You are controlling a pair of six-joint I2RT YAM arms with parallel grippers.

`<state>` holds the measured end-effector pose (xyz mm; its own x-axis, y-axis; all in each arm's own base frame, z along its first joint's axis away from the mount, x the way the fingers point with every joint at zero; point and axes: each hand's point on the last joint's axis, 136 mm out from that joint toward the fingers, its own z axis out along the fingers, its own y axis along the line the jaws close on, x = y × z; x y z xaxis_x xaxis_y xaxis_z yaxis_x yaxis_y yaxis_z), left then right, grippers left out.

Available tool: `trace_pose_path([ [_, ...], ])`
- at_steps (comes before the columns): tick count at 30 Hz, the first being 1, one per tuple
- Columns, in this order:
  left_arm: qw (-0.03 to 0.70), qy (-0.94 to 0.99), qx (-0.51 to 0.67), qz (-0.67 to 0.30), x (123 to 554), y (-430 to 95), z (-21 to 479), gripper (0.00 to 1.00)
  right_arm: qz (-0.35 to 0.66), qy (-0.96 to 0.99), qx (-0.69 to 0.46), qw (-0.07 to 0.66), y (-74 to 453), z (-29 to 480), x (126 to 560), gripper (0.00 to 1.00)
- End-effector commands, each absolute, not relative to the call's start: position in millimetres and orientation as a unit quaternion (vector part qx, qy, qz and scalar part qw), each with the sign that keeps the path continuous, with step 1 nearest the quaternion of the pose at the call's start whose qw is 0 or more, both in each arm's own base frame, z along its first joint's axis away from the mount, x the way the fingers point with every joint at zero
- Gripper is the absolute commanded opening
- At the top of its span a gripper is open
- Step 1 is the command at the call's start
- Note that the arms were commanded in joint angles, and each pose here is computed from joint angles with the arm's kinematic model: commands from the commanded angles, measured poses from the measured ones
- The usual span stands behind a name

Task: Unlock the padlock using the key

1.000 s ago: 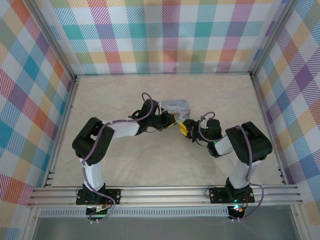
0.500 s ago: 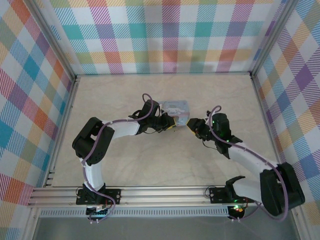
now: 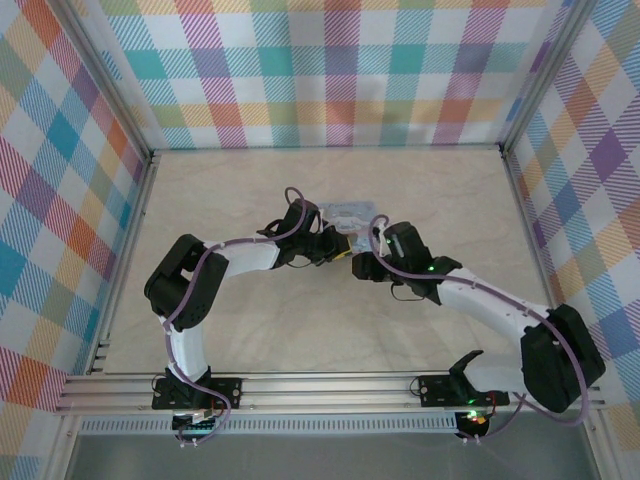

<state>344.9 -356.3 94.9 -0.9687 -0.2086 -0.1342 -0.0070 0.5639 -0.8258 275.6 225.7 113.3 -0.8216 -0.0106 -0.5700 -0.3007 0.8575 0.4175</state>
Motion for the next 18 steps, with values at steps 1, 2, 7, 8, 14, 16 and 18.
trace_pose_path([
  [1, 0.123, 0.860, -0.034, -0.494, 344.9, -366.1, 131.6, 0.10, 0.210, 0.918, -0.137, 0.306, 230.4, 113.5, 285.6, 0.54],
  [2, 0.122, 0.860, -0.033, -0.495, 344.6, -366.5, 132.6, 0.10, 0.200, 0.919, -0.144, 0.308, 232.8, 112.6, 287.6, 0.53],
  [7, 0.122, 0.859, -0.031, -0.497, 344.1, -367.1, 135.2, 0.10, 0.180, 0.919, -0.163, 0.310, 240.6, 108.6, 295.9, 0.52],
  [8, 0.121, 0.859, -0.031, -0.497, 343.7, -366.9, 135.2, 0.10, 0.177, 0.919, -0.164, 0.311, 241.1, 108.1, 298.0, 0.51],
  [14, 0.119, 0.859, -0.031, -0.497, 343.6, -367.6, 134.5, 0.10, 0.164, 0.920, -0.176, 0.309, 246.3, 104.8, 306.1, 0.48],
  [16, 0.119, 0.859, -0.031, -0.498, 343.9, -367.9, 135.3, 0.10, 0.163, 0.920, -0.181, 0.308, 248.4, 103.5, 307.5, 0.47],
  [18, 0.119, 0.859, -0.031, -0.497, 344.0, -367.8, 135.6, 0.10, 0.161, 0.920, -0.184, 0.306, 249.7, 101.9, 308.2, 0.47],
])
